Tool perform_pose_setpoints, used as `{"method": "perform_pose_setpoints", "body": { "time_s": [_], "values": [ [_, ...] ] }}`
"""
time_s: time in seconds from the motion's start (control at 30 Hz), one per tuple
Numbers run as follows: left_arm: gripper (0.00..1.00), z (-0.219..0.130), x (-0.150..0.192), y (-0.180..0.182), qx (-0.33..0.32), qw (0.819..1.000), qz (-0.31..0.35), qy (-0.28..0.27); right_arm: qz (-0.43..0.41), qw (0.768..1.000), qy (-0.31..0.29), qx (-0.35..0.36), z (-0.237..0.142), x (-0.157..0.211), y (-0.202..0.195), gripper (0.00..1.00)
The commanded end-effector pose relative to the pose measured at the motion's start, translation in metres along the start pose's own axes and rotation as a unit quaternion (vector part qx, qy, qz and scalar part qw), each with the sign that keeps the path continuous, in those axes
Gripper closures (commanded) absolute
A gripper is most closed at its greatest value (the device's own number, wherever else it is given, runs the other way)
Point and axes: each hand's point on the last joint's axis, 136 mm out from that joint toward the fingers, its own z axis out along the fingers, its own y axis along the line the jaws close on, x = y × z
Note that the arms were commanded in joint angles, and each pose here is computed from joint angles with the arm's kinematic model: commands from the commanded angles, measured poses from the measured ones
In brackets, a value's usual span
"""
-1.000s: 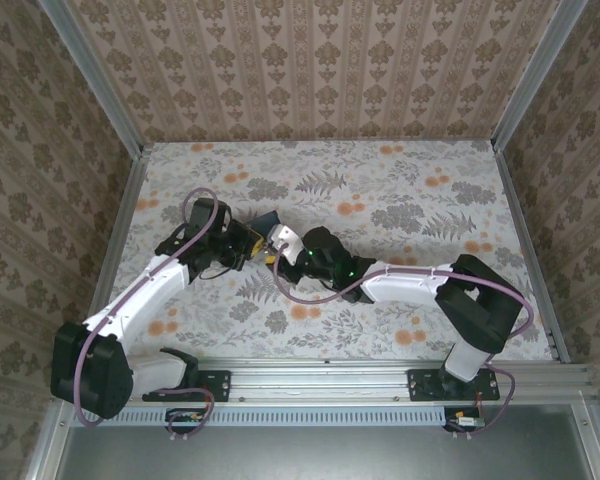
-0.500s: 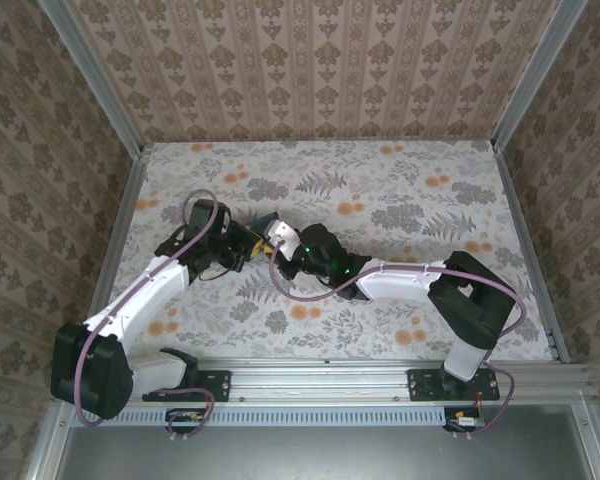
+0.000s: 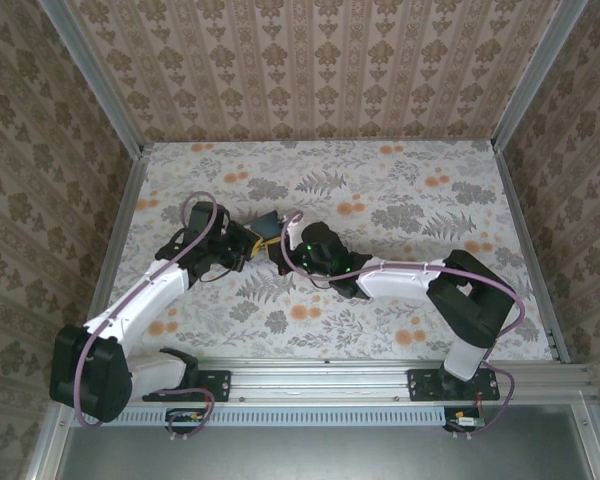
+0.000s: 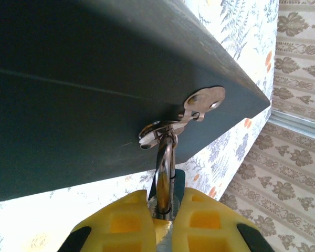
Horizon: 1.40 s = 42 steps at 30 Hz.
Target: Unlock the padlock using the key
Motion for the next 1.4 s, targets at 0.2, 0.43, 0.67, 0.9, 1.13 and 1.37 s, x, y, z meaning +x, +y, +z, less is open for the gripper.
{"method": "perform_pose_setpoints", "body": {
  "time_s": [0.2, 0.43, 0.67, 0.9, 1.13, 1.37],
  "values": [
    [1.0, -0.004, 0.011, -0.018, 0.042, 0.999, 0.011, 0.018, 0.343, 0.935, -0.082, -0.046, 0.001, -0.024, 0.003, 1.0],
    [1.0, -0.003, 0.013, -0.023, 0.053, 0.998, 0.018, 0.02, 0.511, 0.855, -0.073, -0.047, 0.0, -0.015, -0.003, 1.0],
    [1.0, -0.002, 0.011, -0.022, 0.055, 0.998, 0.019, 0.015, 0.62, 0.782, -0.054, -0.038, 0.0, 0.007, 0.009, 1.0],
    [1.0, -0.006, 0.004, -0.02, 0.057, 0.998, 0.013, 0.01, 0.632, 0.772, -0.018, -0.06, -0.003, 0.0, 0.019, 1.0],
    [1.0, -0.015, -0.001, -0.023, 0.061, 0.998, 0.011, 0.006, 0.547, 0.837, 0.038, -0.001, -0.026, 0.019, -0.013, 0.79],
    [1.0, -0.021, -0.001, -0.025, 0.063, 0.998, 0.01, 0.007, 0.239, 0.97, 0.053, 0.003, -0.06, -0.018, -0.009, 0.76]
  ]
}}
